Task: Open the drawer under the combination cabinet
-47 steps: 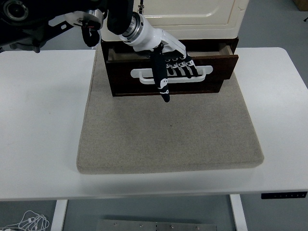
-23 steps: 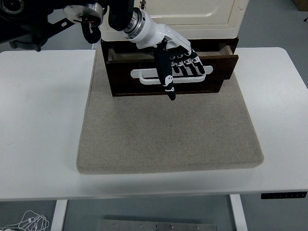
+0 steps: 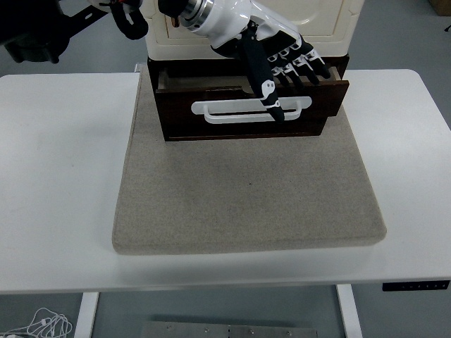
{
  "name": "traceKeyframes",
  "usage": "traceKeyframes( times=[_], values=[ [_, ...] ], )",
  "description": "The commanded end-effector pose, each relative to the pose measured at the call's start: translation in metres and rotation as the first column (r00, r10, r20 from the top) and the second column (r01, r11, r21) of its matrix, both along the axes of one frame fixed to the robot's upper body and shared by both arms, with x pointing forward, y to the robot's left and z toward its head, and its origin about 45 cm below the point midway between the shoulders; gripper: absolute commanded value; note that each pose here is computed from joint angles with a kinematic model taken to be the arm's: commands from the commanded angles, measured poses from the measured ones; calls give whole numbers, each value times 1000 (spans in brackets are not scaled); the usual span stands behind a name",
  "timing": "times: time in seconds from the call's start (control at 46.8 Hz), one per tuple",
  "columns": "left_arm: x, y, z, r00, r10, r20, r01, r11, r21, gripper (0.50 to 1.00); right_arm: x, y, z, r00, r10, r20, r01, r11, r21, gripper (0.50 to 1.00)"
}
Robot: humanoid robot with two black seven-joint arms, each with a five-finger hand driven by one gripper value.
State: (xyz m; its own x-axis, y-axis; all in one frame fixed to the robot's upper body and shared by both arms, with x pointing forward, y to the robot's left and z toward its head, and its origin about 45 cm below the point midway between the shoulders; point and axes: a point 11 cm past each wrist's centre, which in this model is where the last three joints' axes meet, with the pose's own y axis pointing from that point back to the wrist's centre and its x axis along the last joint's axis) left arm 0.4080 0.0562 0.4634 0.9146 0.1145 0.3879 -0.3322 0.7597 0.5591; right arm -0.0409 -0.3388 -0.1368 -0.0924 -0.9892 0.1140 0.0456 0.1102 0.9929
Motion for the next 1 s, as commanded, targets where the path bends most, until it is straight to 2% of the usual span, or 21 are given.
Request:
traceKeyframes(
  times=[0.0,0.15,0.299,0.385,0.577,0.769,0.876,0.983],
  values=[
    [-1,-1,7,1000,-2,-2,2,999,-37,1000,0,0,0,1000,0,0,0,1000,0,926],
    [1,-1,21,1000,-3,1,3,994,-113,1000,0,0,0,1000,0,0,0,1000,0,926],
    [4,6,64,1000,-1,-3,0,936,-351,1000,0,0,0,1000,0,0,0,1000,0,926],
    [4,14,93,1000,-7,8,10,872,-489,1000,0,0,0,1000,0,0,0,1000,0,926],
    [-1,37,157,997,-32,71,76,635,-769,1000,0,0,0,1000,0,0,0,1000,0,926],
    [22,89,209,984,177,21,-39,329,-944,1000,0,0,0,1000,0,0,0,1000,0,926],
    [38,123,223,948,310,-71,-125,160,-979,1000,0,0,0,1000,0,0,0,1000,0,926],
    [53,155,227,888,427,-169,-187,1,-982,1000,0,0,0,1000,0,0,0,1000,0,926]
  ],
)
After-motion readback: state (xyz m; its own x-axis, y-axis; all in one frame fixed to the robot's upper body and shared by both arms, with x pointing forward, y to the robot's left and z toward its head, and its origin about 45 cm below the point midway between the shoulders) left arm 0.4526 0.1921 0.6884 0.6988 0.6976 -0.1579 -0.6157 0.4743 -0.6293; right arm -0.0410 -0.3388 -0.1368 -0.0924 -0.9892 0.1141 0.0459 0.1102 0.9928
